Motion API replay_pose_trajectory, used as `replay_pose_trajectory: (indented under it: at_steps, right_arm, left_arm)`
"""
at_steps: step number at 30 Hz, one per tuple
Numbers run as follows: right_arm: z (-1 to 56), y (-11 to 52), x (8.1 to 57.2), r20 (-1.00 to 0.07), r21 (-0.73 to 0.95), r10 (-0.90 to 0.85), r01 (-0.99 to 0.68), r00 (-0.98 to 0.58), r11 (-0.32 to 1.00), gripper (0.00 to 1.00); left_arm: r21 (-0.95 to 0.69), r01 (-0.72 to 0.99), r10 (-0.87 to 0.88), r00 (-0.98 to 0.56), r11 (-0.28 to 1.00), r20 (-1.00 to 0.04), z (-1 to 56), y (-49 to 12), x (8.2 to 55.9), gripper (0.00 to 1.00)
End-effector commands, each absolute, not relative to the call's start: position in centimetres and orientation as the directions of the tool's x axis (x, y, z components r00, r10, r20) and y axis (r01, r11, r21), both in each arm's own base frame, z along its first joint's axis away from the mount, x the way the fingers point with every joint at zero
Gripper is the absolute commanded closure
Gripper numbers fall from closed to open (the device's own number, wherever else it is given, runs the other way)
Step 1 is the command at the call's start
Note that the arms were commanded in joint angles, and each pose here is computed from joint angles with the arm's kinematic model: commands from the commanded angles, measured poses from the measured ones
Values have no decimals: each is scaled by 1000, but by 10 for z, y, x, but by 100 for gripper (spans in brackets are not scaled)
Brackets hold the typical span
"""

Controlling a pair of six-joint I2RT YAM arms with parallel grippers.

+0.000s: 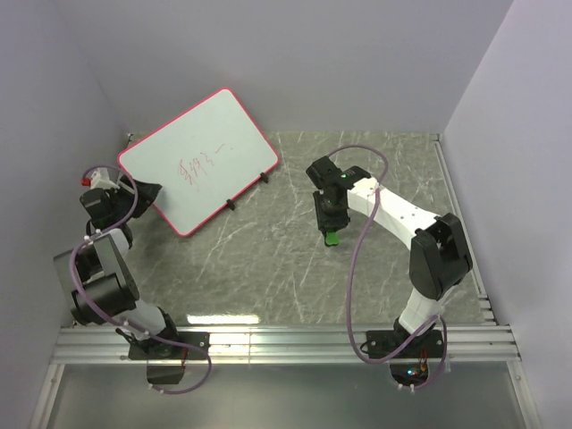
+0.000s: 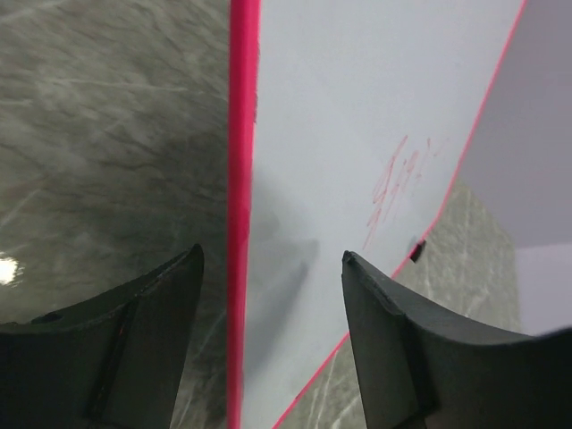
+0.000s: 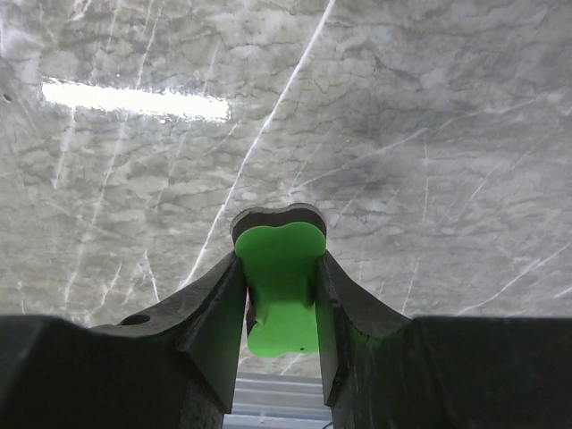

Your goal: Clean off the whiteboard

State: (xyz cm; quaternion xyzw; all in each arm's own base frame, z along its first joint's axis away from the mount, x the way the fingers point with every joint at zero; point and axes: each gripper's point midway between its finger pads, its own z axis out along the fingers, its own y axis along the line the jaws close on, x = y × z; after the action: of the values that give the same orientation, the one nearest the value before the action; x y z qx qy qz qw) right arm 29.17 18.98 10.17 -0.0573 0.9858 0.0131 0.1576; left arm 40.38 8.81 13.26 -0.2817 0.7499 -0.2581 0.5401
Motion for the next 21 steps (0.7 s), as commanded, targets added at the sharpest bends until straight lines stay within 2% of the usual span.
replay_pose_trajectory:
  at_steps: [1, 4, 8, 16, 19, 20, 21]
  right_arm:
    - [119, 191, 291, -345, 14, -117, -130, -931, 991, 100]
    - [119, 197, 293, -340, 32, -106, -124, -934, 992, 100]
    - [124, 206, 298, -355, 46, -103, -127, -929, 991, 100]
    - [136, 218, 314, -421, 77, -74, -117, -904, 990, 100]
    - [143, 236, 321, -446, 153, -47, -128, -894, 980, 100]
    - [151, 253, 326, -462, 230, -27, -150, -886, 961, 100]
    - [160, 264, 331, -481, 279, -10, -164, -877, 946, 100]
  left_arm:
    - [-698, 74, -664, -250, 712, -705, 172, 70, 420, 31]
    - [-692, 120, -642, -286, 712, -711, 173, 55, 424, 33]
    - [-695, 147, -630, -323, 704, -706, 169, 34, 426, 47]
    - [-680, 90, -594, -413, 728, -690, 154, -2, 405, 60]
    - [-675, 38, -595, -435, 737, -675, 145, -12, 393, 72]
    - [-677, 33, -598, -439, 736, -671, 145, -16, 390, 81]
    - [-672, 12, -605, -423, 741, -675, 145, -15, 386, 83]
